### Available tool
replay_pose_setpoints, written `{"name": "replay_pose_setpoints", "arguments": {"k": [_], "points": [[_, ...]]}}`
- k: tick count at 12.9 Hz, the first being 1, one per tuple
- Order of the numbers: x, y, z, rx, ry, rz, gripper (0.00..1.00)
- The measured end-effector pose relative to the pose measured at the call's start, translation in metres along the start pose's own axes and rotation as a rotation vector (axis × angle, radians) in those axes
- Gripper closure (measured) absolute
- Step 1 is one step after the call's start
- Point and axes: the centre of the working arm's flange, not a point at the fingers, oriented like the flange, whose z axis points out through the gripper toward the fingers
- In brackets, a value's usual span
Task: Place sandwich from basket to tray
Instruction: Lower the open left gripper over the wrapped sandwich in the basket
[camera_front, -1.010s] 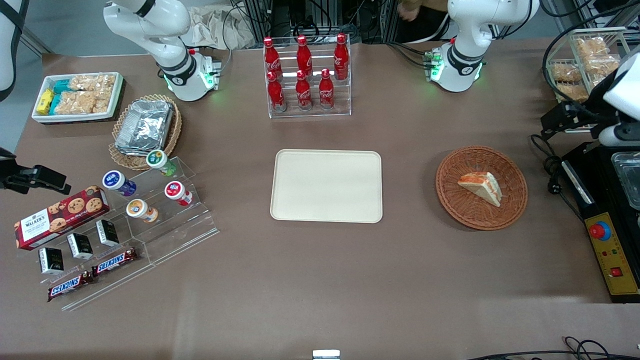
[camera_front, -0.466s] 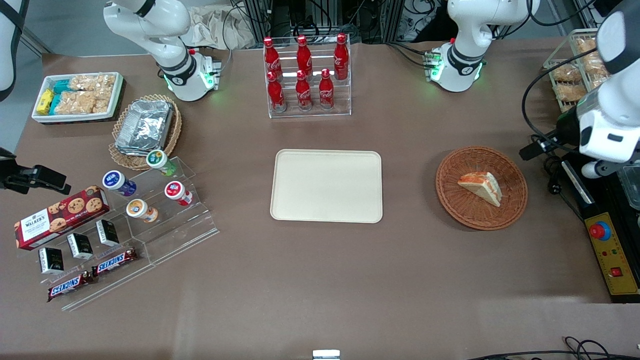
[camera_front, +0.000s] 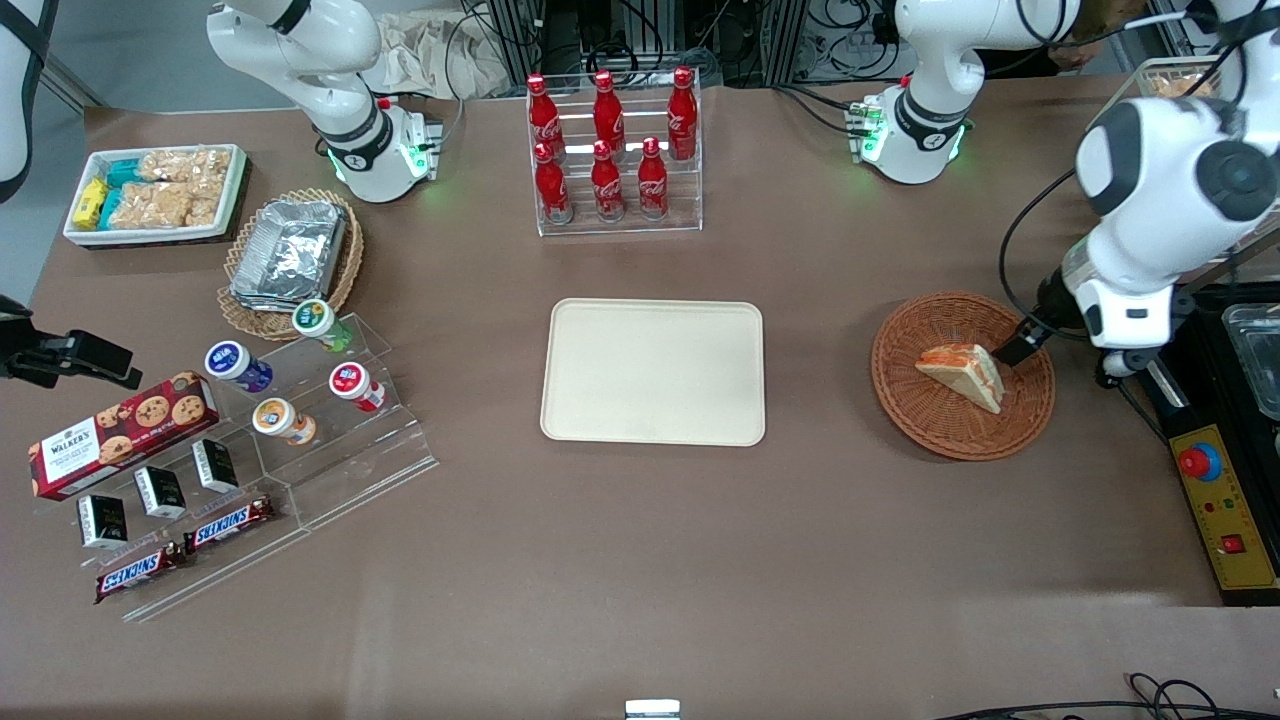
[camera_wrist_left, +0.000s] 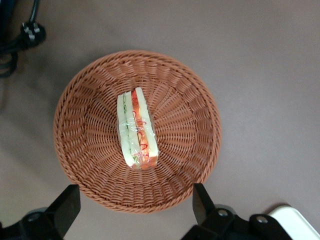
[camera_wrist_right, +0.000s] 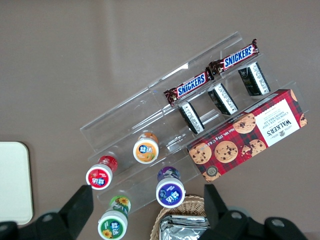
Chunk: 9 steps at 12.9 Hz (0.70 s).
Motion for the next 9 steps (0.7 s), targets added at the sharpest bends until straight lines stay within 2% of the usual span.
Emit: {"name": "replay_pose_setpoints", "arguments": {"k": [3,6,9], "points": [[-0.002,-0.002,0.051,-0.019,0.021,-0.102,0.0],[-0.008,-0.01,0.098,-0.016,0.023,-0.162,0.0],[-0.012,-0.024,0.118,-0.011,0.019,-0.183,0.0]]}}
